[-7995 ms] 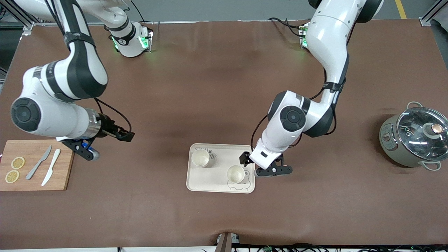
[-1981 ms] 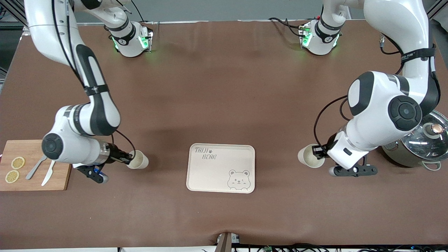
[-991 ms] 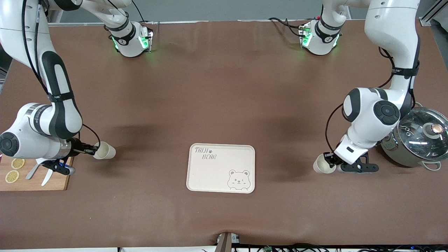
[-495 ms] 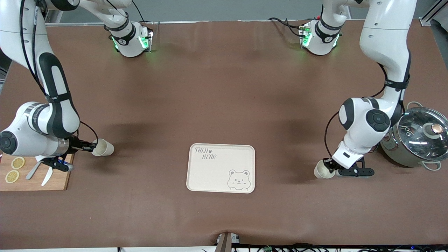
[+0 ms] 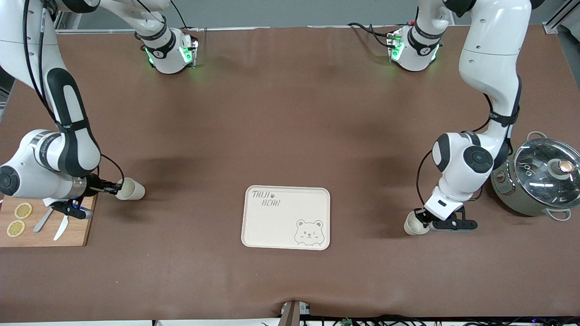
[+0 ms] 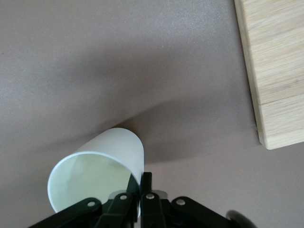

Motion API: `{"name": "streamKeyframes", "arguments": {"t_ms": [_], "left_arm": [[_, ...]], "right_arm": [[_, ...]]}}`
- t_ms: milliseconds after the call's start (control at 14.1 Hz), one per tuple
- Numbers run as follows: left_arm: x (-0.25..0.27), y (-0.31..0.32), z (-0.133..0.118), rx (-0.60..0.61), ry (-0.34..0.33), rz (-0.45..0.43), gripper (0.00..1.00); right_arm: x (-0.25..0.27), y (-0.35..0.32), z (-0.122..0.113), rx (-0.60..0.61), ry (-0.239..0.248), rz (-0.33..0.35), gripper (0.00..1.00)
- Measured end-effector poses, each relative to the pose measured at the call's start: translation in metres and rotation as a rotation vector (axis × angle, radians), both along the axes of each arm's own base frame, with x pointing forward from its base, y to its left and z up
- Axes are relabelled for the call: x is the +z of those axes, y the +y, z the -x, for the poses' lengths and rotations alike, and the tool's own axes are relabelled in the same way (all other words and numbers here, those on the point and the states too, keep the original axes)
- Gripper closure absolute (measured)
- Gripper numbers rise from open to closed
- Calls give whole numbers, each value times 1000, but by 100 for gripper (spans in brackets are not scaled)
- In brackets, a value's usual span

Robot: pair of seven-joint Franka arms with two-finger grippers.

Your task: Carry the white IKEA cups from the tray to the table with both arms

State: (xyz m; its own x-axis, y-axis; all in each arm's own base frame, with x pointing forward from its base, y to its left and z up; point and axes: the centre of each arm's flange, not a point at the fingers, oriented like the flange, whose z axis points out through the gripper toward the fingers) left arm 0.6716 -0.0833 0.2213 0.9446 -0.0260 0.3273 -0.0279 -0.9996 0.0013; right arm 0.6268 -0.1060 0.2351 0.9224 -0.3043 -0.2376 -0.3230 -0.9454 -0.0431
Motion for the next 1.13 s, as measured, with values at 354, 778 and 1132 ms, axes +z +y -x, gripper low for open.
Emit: {"name": "streamKeyframes", "arguments": {"t_ms": [354,778,1132], "left_arm": [[1,0,-2,-1,-17,1,60],[75,1,-21,6,8,18,1],[274,36,1,39,175,55,0]], "right_arm": [[-1,0,-1,-2,-19,5,41],[36,1,-15,9,-38,-2,0],[92,13,-35,42,-39,-21,0]]}}
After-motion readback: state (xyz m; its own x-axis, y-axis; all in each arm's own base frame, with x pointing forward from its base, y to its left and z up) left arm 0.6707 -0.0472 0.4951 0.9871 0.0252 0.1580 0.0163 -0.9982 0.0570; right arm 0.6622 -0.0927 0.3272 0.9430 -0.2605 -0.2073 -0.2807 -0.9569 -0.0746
